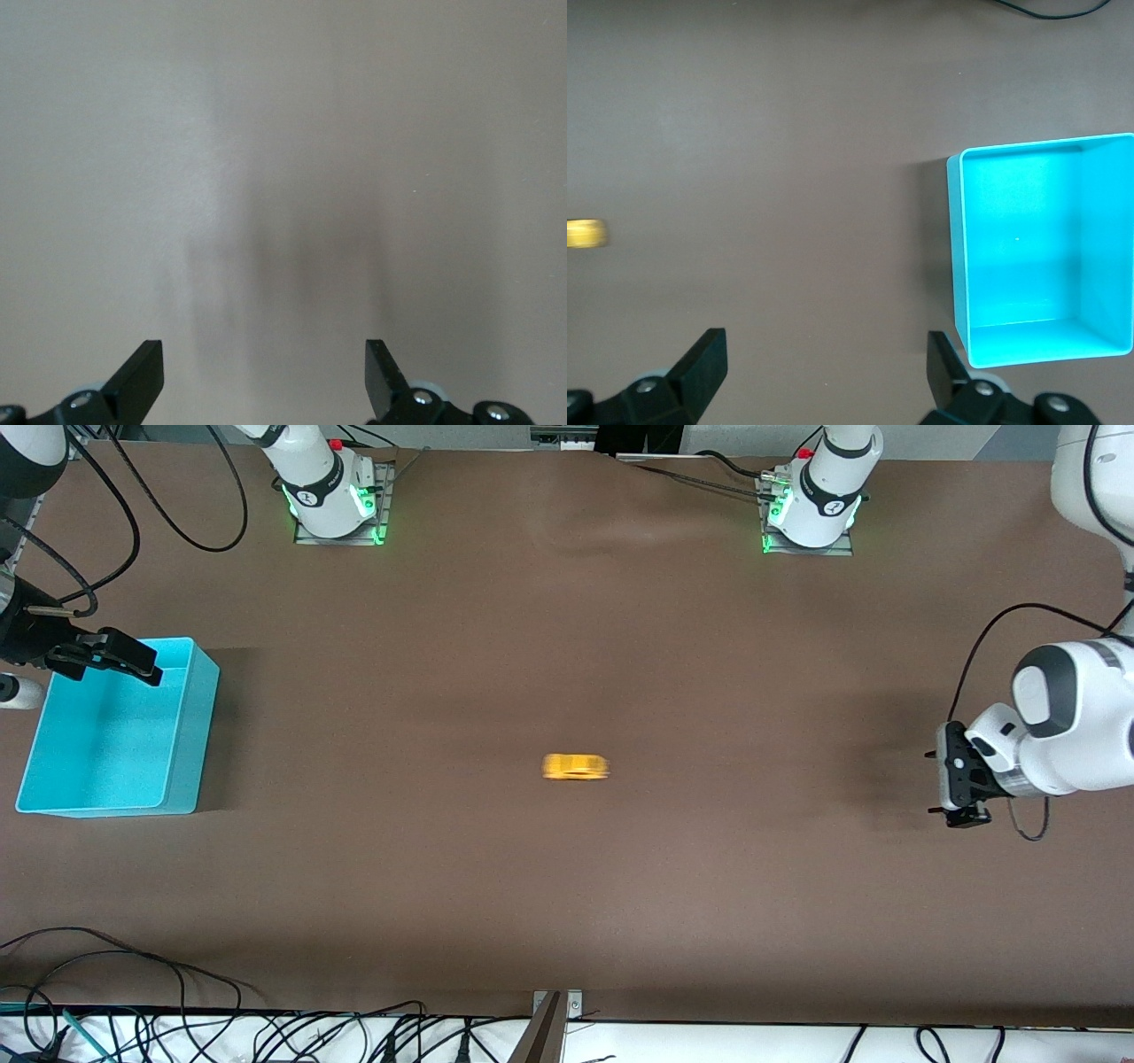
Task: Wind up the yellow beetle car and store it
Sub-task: 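Open the left gripper, letting the car roll toward the blue box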
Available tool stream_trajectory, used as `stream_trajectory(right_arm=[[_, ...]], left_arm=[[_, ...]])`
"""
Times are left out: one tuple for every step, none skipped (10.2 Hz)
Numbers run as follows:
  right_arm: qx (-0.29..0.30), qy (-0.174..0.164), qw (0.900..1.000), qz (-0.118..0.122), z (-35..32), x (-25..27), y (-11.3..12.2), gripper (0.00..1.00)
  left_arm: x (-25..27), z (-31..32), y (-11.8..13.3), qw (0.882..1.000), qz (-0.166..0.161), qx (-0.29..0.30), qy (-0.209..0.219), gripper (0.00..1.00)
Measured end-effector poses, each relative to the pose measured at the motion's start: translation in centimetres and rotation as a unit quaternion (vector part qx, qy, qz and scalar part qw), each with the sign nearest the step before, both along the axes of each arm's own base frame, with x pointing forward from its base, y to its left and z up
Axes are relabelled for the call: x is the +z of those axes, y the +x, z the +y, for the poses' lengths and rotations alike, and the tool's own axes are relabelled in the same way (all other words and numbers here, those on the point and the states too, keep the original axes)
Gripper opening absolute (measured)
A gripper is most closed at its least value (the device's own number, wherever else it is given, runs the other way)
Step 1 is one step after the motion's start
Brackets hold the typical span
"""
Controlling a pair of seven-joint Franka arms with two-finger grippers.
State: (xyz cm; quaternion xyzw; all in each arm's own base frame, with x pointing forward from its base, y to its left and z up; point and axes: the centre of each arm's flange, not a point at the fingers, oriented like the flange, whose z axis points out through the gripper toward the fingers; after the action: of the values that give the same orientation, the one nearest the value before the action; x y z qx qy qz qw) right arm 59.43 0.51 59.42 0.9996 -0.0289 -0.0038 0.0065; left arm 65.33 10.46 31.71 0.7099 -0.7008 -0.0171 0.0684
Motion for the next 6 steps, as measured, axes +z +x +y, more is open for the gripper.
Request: stream_trajectory(right_arm=[[0.000,0.000,1.000,0.000,0.0,0.0,0.0,1.00],[0.000,0.000,1.000,0.000,0.0,0.0,0.0,1.00],[0.000,0.000,1.000,0.000,0.0,0.0,0.0,1.00],[0.000,0.000,1.000,0.000,0.0,0.0,0.0,1.00],[0.000,0.000,1.000,0.000,0.0,0.0,0.0,1.00],[-0.001,0.000,1.000,0.000,-0.1,0.0,0.0,1.00]], left_arm=[[1.8,0.2,0.2,1.000,0.004,0.024,0.003,1.00],[3.7,0.2,0.3,0.999,0.007,0.051,0.008,1.00],[5.6,0.0,0.1,0.997,0.011,0.081,0.013,1.00],[7.3,-0.5,-0.3,0.994,0.014,0.110,0.018,1.00],[9.0,-1.1,-0.7,0.991,0.018,0.134,0.023,1.00],[10.5,-1.8,-1.1,0.987,0.022,0.155,0.027,1.00]])
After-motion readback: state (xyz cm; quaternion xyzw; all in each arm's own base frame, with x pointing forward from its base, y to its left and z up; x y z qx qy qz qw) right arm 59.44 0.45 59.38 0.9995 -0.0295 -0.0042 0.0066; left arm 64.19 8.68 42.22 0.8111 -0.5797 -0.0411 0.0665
